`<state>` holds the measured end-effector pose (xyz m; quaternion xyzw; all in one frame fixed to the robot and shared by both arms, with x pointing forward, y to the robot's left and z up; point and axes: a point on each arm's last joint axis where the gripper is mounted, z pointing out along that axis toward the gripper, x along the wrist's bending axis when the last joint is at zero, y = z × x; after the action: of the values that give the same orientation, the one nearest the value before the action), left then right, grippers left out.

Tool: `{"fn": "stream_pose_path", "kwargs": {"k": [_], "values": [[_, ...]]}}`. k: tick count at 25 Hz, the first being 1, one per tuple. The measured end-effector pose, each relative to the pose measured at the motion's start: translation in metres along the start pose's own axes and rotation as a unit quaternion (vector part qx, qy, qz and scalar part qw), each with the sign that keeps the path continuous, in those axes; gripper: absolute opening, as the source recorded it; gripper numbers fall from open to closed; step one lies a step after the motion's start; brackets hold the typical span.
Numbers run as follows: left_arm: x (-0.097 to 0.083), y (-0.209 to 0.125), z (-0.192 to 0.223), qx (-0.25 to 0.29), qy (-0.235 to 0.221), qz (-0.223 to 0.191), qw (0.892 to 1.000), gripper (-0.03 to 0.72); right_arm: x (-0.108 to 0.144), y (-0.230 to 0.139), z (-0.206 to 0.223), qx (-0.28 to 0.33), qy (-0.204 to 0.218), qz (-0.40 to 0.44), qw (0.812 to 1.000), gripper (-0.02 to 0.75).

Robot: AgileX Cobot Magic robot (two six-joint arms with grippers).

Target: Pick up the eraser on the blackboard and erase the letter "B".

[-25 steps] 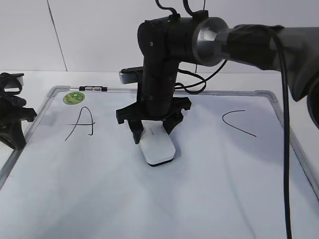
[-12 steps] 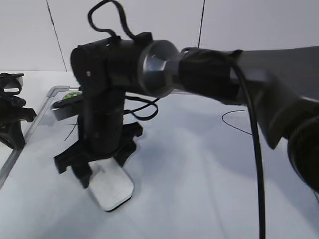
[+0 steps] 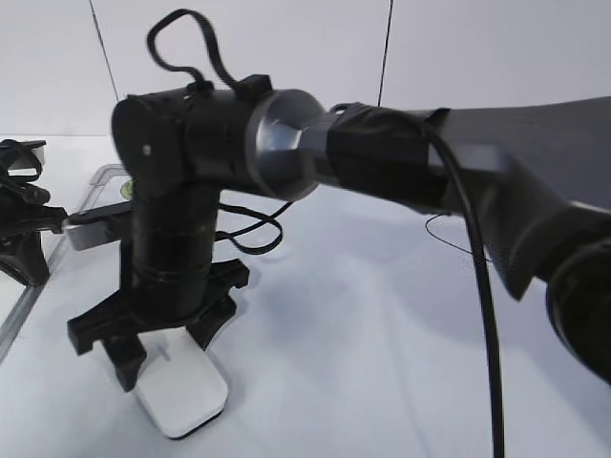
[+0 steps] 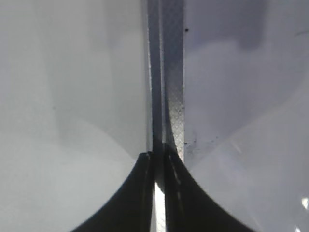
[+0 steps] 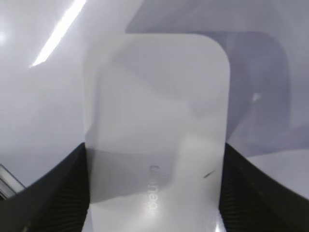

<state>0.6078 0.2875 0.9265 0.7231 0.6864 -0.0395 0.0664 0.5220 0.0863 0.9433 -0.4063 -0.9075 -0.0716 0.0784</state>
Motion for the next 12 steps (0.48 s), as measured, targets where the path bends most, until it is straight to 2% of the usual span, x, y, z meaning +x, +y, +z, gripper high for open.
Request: {"fn": "stream_pose_path", "kwargs": {"k": [3, 8, 10, 12], "values": [[0.0, 0.0, 0.0, -0.002, 0.0, -0.001, 1.0, 0.018, -0.025, 0.005, -0.004, -0.004, 0.003, 0.031, 0.999, 0.557], [0.0, 0.0, 0.0, -0.002, 0.0, -0.001, 1.0, 0.018, -0.101, 0.011, -0.018, -0.019, -0.022, 0.109, 0.994, 0.557], [0.0, 0.0, 0.0, -0.002, 0.0, -0.001, 1.0, 0.018, -0.122, 0.01, -0.023, -0.024, -0.023, 0.133, 0.991, 0.557], [0.0, 0.0, 0.0, -0.002, 0.0, -0.001, 1.0, 0.018, -0.131, 0.01, -0.025, -0.025, -0.024, 0.143, 0.989, 0.557]]}}
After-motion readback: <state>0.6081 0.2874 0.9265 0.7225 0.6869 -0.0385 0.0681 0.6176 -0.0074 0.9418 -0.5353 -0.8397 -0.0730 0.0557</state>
